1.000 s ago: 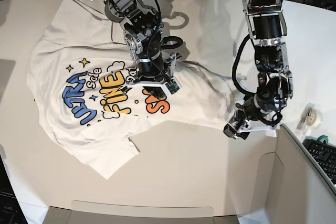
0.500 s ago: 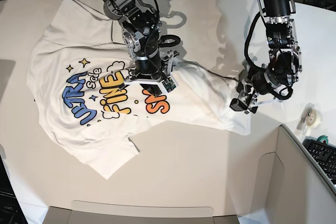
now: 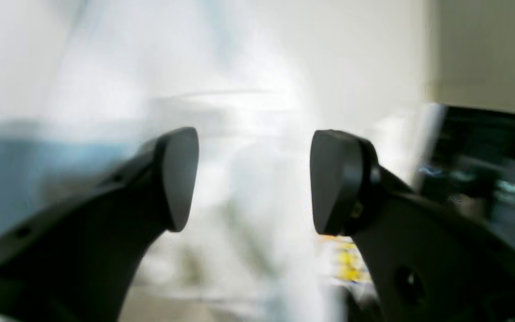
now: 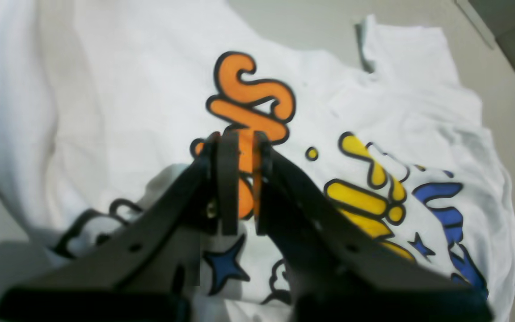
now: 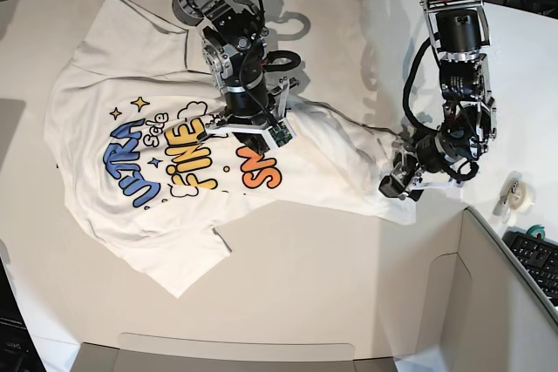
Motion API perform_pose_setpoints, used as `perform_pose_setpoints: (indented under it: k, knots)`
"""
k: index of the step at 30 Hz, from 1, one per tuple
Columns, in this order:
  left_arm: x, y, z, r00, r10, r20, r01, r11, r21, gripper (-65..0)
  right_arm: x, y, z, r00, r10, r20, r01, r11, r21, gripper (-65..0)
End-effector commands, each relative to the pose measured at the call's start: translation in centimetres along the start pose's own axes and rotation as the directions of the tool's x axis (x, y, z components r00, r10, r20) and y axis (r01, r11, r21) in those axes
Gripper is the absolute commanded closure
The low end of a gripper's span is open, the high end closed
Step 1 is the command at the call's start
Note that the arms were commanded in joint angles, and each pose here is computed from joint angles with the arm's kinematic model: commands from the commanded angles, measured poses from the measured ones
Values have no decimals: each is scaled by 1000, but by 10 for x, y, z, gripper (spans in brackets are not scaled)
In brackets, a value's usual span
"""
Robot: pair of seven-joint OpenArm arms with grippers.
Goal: Layout the t-shirt on the table in an organized manner, then fold the t-shirt properly
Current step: 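Move the left gripper down to the shirt side seam and grasp it, then drag the grasped side seam with the left gripper away from the right gripper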
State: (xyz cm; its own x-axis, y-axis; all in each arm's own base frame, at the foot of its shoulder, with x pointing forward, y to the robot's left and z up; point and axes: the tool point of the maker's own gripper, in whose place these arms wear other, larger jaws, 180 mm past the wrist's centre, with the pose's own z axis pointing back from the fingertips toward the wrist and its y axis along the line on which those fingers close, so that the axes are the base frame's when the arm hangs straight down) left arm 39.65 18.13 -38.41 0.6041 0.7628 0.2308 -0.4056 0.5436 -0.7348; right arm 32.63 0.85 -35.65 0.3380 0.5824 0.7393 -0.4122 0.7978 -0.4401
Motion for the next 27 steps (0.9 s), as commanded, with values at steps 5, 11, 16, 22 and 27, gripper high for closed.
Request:
perform_pose_setpoints:
  k: [5, 11, 16, 22, 27]
  knots:
    - [23, -19, 1, 997, -69, 44, 69, 998, -9, -363, 20, -9, 1, 998, -12, 61, 14, 1000, -28, -50]
    - [22, -19, 1, 996, -75, 40, 75, 997, -7, -363, 20, -9, 1, 998, -12, 62, 14, 999, -29, -50]
    - [9, -20, -6, 993, -113, 17, 113, 994, 3, -362, 21, -10, 1, 998, -12, 63, 13, 999, -29, -50]
    - [-8, -22, -19, 984, -178, 22, 177, 984, 18, -325, 19, -10, 1, 998, -9, 59, 10, 1000, -29, -50]
    - [2, -21, -19, 979, -183, 90, 181, 983, 24, -156, 19, -10, 1, 998, -9, 59, 10, 1000, -29, -50]
